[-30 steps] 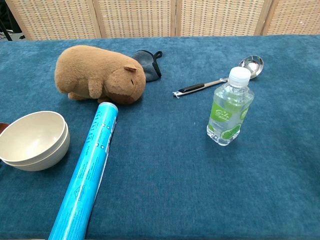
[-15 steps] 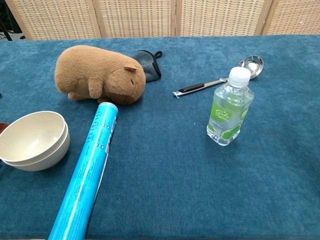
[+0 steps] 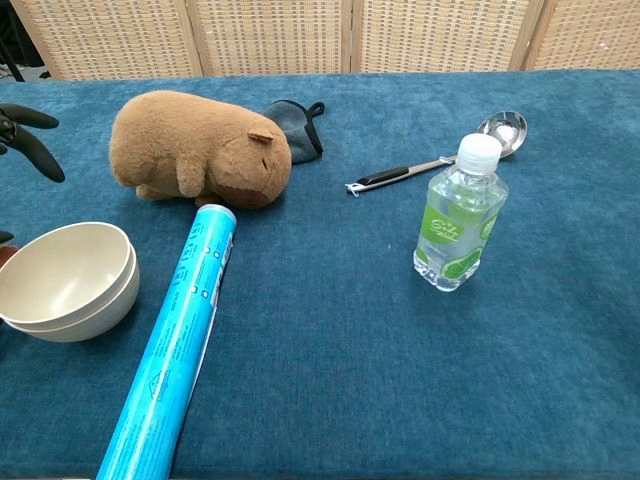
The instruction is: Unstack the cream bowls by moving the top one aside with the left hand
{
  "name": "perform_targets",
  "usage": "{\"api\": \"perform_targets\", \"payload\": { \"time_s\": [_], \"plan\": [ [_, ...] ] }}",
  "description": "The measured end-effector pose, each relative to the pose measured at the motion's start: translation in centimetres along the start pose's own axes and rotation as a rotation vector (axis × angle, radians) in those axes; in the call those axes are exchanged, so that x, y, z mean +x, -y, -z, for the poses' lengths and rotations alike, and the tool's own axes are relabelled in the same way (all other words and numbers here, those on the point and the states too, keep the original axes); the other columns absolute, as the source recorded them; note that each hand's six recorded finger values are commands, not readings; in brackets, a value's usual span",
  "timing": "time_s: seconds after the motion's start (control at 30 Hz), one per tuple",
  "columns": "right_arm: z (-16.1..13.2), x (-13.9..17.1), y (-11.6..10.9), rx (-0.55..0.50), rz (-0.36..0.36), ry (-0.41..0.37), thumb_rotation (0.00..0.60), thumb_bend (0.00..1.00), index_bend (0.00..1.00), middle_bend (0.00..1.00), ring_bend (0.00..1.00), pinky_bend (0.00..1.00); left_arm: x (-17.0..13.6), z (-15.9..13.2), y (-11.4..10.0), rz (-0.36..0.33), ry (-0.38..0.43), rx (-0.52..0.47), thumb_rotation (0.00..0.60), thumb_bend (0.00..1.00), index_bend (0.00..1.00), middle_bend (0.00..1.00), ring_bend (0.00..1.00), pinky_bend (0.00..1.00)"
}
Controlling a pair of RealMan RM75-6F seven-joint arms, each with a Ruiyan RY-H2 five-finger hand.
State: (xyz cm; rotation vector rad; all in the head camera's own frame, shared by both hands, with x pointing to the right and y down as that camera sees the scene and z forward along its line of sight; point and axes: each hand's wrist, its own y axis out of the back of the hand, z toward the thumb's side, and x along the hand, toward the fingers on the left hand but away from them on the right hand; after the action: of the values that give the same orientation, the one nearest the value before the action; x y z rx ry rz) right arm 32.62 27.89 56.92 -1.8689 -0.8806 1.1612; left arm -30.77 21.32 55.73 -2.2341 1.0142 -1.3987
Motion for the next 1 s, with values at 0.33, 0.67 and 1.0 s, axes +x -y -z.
{"api": "perform_targets", "payload": {
  "time_s": [0.33,0.67,1.0],
  "plan": [
    [0.8,-0.2,-0.1,0.032,0.006,0.043,0.6,0.16,0.22,0.0,0.0,0.15,-0.3,-0.7,-1.2,-0.011,0.012,0.081,0.6,0.31,0.34,0.01,0.0,0.04],
    [3.7,-1.4,-0.5,0.046,0.031,0.164,0.6,0.16,0.22,0.0,0.0,0.15,-1.9,-1.2,-1.0,-0.014,0.04,0.082,0.6,0.31,0.34,0.01,0.0,0.04],
    [5.1,-2.0,-0.8,0.062,0.049,0.214,0.6,0.16,0.22,0.0,0.0,0.15,-4.4,-0.9,0.3,0.013,0.045,0.097,0.6,0.31,0.34,0.01,0.0,0.04]
  ]
}}
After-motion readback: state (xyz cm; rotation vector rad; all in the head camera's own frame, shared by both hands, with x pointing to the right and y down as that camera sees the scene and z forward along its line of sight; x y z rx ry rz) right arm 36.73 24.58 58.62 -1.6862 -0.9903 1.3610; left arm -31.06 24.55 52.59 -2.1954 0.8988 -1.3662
